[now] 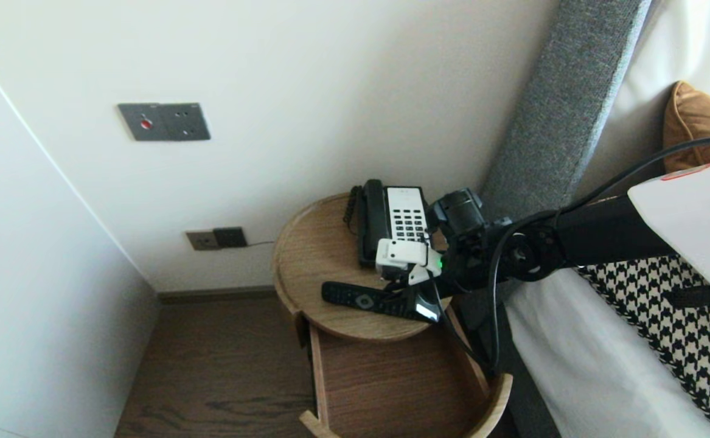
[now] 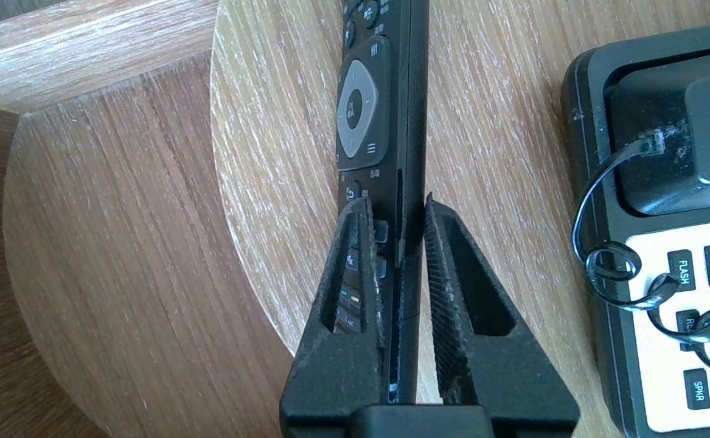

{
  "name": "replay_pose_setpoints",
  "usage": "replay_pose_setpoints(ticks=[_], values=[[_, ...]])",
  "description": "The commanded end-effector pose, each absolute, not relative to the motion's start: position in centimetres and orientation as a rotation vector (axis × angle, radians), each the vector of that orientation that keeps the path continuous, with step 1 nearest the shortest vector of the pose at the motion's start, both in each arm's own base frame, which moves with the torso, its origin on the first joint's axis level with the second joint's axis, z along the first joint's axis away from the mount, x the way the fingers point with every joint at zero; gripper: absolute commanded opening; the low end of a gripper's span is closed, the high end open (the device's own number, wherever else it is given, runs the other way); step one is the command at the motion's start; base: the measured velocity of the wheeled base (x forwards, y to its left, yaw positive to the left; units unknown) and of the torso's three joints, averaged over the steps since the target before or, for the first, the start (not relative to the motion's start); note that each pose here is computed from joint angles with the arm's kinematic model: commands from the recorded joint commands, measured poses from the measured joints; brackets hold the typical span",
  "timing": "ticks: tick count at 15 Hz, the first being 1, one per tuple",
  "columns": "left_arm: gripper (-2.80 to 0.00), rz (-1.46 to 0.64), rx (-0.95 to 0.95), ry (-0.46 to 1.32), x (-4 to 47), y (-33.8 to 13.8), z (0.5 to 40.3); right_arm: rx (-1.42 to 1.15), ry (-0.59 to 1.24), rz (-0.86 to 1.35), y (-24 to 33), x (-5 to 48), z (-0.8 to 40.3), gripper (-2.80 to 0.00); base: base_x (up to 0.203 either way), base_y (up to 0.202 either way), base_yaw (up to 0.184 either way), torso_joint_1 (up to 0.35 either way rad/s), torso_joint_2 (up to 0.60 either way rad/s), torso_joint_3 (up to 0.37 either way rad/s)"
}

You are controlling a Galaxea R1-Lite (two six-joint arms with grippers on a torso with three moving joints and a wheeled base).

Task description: Take the remote control out of the drawer one by one and place them on the table, then close the nightstand drawer

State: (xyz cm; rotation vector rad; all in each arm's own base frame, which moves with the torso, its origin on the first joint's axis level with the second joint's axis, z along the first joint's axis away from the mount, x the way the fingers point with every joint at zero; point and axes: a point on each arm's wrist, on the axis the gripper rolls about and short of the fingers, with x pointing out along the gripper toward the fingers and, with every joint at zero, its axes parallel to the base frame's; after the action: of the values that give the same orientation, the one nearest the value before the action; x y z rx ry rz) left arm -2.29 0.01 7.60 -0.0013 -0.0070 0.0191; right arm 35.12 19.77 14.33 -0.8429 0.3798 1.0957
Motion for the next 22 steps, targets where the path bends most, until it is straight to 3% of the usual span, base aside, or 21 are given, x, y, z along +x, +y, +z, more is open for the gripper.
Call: replay_pose_setpoints(ticks=[1, 2, 3, 11, 17, 18, 22], values=[[-2.8, 0.02, -0.002, -0.009, -2.3, 0.0, 7.6, -0.853, 0.388, 1.093, 19.8, 35.2, 14.0, -2.8, 0.0, 0.0, 0.0, 0.0, 0.0, 0.0], [-2.8, 0.02, -0.002, -0.009, -2.3, 0.0, 7.6, -0.853, 0.387, 1.093, 19.8, 35.2, 14.1, -2.8, 0.0, 0.0, 0.0, 0.0, 0.0, 0.0], [-2.8, 0.02, -0.002, -0.009, -2.3, 0.0, 7.6, -0.852, 0.388, 1.093, 19.8, 35.3, 14.0, 0.0, 0.0, 0.0, 0.0, 0.0, 0.0, 0.0], [-2.8, 0.02, -0.002, -0.009, -2.3, 0.0, 7.6, -0.848, 0.387, 1.093, 19.6, 35.1, 14.2, 0.0, 0.0, 0.0, 0.0, 0.0, 0.0, 0.0], [-2.8, 0.02, -0.002, -0.009, -2.3, 0.0, 7.6, -0.817, 0.34, 1.067, 18.7, 33.2, 17.6, 0.0, 0.0, 0.0, 0.0, 0.0, 0.0, 0.0], [-2.8, 0.02, -0.002, -0.009, -2.3, 0.0, 7.6, -0.807, 0.347, 1.067, 18.3, 32.7, 18.0, -2.8, 0.0, 0.0, 0.0, 0.0, 0.0, 0.0], [-2.8, 0.02, -0.002, -0.009, -2.3, 0.0, 7.6, -0.72, 0.375, 1.101, 16.6, 29.7, 19.2, -2.8, 0.0, 0.0, 0.0, 0.0, 0.0, 0.0]])
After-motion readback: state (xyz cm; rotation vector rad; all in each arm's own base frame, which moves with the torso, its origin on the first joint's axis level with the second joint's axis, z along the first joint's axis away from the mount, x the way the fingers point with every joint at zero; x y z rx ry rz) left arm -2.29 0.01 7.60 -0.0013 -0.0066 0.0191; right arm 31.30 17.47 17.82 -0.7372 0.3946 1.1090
